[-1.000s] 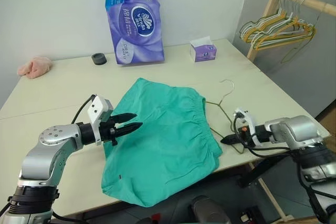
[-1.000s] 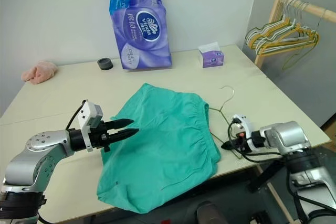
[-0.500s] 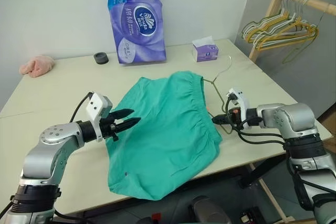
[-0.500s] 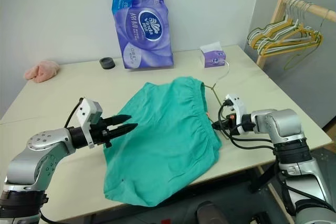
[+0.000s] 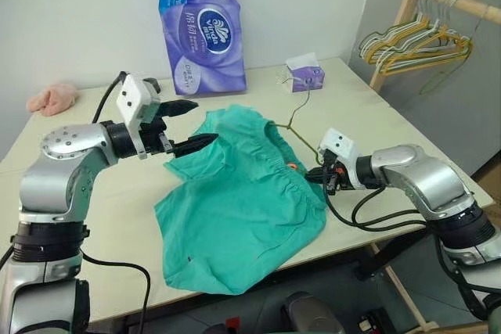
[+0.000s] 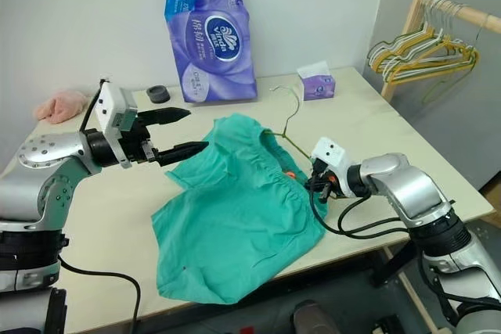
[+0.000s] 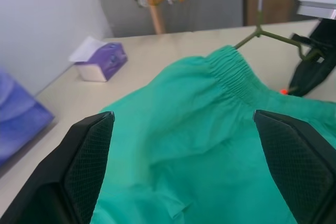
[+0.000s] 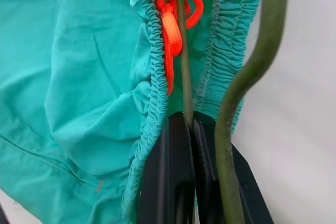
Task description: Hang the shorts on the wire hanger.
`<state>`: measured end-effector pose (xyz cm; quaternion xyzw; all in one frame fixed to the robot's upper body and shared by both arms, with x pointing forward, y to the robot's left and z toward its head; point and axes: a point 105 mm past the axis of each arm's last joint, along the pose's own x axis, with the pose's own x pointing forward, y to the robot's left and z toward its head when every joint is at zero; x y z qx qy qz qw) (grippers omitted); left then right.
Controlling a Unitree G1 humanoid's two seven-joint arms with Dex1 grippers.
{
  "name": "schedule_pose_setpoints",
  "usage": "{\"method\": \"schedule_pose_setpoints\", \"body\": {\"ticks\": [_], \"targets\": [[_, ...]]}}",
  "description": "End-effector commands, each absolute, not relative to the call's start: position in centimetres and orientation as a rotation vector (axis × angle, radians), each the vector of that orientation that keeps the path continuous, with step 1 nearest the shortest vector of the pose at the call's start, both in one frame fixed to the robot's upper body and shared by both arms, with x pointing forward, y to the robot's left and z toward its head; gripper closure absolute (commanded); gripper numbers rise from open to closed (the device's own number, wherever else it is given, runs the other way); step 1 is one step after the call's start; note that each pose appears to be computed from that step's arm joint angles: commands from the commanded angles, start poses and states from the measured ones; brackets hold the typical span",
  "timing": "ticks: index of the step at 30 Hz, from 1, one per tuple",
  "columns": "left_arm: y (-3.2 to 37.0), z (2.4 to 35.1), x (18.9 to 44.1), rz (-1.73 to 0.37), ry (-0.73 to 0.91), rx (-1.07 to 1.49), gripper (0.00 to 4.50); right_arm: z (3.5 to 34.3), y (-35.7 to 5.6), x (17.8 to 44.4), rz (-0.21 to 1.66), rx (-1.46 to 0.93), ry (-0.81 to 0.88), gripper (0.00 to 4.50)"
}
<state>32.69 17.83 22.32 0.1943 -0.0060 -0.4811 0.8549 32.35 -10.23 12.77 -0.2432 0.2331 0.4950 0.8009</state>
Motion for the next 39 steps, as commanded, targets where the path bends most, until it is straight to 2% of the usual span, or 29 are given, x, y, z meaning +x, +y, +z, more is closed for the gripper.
{"method": "schedule_pose_setpoints", "body": {"ticks": [1,7,13,21,24,27,29,36,38,39], "targets": [[17.4,22.5,32.9,-1.075,-0.009,0.534,0.02,14.1,-9.4,32.2,1.102,-0.638,0.395,4.50],[16.9,20.4,33.7,-1.143,0.032,0.633,0.02,14.4,-8.7,31.6,1.143,-0.760,0.323,4.50],[15.8,18.0,32.6,-1.237,0.074,0.638,0.02,14.7,-8.1,31.2,1.169,-0.798,0.279,4.50],[16.2,15.9,32.7,-1.237,0.121,0.676,0.02,16.2,-6.9,30.9,1.215,-0.811,0.182,4.50],[16.3,15.7,32.8,-1.229,0.120,0.656,0.65,16.6,-6.5,30.6,1.242,-0.811,0.154,4.50],[16.2,15.6,32.8,-1.233,0.126,0.654,1.52,16.8,-6.2,30.3,1.254,-0.806,0.137,4.50],[16.2,15.4,32.6,-1.240,0.132,0.651,1.89,17.0,-5.9,30.2,1.262,-0.799,0.119,4.50],[16.0,15.2,32.4,-1.245,0.136,0.650,3.96,17.2,-5.7,29.9,1.279,-0.802,0.094,4.50],[15.9,15.1,32.4,-1.246,0.136,0.647,4.41,17.3,-5.6,29.8,1.285,-0.805,0.082,4.50],[15.9,15.0,32.3,-1.246,0.137,0.647,4.46,17.4,-5.5,29.8,1.287,-0.803,0.076,4.50]]}}
